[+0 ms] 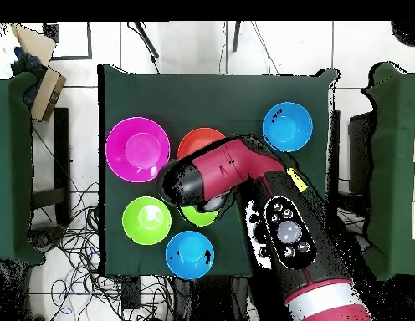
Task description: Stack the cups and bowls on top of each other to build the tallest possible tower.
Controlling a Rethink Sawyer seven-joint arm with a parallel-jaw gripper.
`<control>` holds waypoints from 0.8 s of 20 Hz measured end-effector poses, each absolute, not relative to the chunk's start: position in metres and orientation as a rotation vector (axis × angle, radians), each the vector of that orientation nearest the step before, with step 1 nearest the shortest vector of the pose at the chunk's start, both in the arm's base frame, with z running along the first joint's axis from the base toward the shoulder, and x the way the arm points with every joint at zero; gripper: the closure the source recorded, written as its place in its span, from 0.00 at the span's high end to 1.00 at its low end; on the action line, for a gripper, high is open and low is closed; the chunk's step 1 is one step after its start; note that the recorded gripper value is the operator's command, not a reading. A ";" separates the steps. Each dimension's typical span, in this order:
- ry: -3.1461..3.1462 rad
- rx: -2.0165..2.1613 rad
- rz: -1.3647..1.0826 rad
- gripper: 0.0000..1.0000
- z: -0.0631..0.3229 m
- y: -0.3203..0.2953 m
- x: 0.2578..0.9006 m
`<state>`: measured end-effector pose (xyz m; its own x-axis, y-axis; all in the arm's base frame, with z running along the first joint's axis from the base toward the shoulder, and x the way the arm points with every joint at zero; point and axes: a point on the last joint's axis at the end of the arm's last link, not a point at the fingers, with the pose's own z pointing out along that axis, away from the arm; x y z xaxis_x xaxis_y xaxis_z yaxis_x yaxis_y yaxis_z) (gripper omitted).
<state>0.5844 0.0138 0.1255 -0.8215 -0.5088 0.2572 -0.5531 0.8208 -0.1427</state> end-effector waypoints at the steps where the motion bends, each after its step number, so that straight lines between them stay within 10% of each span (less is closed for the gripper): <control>1: -2.796 0.823 0.313 0.00 0.126 0.015 0.584; 16: -2.773 0.766 0.353 0.00 0.122 0.023 0.572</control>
<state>0.5715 0.0234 0.1223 -0.8331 -0.4689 0.2934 -0.5275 0.8332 -0.1661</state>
